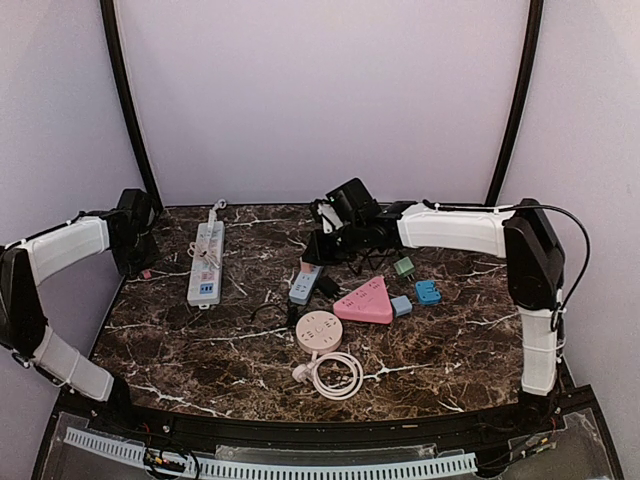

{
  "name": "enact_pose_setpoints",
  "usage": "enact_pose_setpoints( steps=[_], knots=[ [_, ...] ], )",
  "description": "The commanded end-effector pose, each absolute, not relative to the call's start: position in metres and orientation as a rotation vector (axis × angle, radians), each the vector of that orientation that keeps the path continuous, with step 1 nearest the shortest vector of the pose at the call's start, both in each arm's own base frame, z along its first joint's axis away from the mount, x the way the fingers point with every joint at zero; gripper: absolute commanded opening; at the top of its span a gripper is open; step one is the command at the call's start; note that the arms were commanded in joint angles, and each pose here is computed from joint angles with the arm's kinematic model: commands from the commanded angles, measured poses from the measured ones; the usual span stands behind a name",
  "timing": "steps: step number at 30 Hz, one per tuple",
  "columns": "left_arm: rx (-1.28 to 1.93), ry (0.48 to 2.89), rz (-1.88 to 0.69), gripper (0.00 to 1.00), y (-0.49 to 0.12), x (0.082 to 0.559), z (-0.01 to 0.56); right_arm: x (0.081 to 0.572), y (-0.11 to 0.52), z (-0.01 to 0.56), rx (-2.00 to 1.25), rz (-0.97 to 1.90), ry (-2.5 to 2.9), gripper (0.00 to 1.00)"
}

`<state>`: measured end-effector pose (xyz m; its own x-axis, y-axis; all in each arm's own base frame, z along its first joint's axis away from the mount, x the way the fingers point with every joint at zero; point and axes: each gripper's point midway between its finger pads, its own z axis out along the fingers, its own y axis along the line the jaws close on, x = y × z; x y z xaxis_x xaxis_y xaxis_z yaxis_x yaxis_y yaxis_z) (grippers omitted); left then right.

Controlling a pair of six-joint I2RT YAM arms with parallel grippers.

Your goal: Pull the plug off the socket

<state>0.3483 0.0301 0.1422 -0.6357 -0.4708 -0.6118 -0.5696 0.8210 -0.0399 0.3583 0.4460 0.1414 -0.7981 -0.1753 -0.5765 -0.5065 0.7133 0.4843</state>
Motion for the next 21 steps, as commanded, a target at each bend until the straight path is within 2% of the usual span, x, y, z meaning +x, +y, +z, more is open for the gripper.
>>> enact_pose_setpoints(
  steps=[1, 9, 21],
  knots=[
    [-0.753, 2.480, 0.351, 0.00, 0.056, 0.345, 0.121, 0.354, 0.443, 0.164, -0.561, 0.865, 2.348, 0.13],
    [-0.740, 2.603, 0.415, 0.05, 0.060, 0.358, 0.075, 0.350, 0.435, 0.167, -0.579, 0.843, 2.333, 0.17],
    [-0.737, 2.644, 0.465, 0.16, 0.062, 0.362, 0.055, 0.350, 0.435, 0.162, -0.598, 0.834, 2.337, 0.19]
  ],
)
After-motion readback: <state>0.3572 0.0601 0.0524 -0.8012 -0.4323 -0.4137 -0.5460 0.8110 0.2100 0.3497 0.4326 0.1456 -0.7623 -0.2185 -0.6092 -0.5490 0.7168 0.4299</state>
